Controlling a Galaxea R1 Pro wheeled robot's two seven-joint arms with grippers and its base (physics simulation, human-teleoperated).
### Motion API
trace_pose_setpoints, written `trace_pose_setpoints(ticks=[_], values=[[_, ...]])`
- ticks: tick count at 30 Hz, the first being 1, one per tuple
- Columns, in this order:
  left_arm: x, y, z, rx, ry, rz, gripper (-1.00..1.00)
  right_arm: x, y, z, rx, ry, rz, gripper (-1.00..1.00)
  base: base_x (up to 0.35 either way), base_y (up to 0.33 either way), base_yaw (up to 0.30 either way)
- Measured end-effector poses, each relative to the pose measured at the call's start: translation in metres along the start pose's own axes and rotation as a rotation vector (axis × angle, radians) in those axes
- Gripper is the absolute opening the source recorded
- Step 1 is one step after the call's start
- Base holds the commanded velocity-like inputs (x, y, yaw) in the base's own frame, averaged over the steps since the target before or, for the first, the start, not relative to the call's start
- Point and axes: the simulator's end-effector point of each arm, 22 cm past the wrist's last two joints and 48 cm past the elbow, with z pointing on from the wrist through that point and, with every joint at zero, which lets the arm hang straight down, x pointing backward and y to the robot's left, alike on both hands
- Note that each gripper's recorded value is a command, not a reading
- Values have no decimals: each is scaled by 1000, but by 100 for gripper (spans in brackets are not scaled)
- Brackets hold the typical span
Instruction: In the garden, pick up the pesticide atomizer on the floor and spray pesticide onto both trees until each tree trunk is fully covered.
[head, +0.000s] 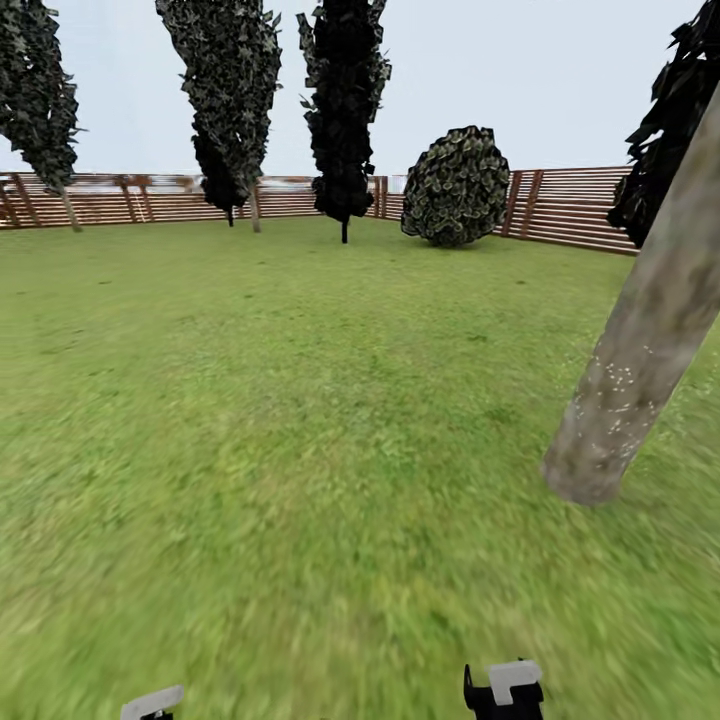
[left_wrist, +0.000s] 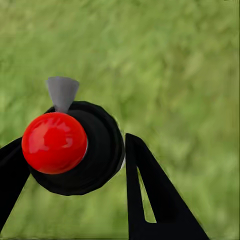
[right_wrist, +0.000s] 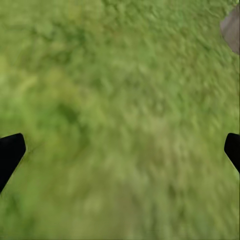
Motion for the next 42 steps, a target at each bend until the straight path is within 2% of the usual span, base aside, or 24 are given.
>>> trace_pose_setpoints(ticks=[16,29,42], values=[[6,-1,0,-5,16,5,-100,4,1,0,-3,8,-2,100,0,11,282],[8,3,0,-13,19,6,-100,7,3,0,-6,14,-4,100,30,295,282],[12,4,0,-15,28,9,-100,10,3,0,-6,21,-5,100,138,309,282]])
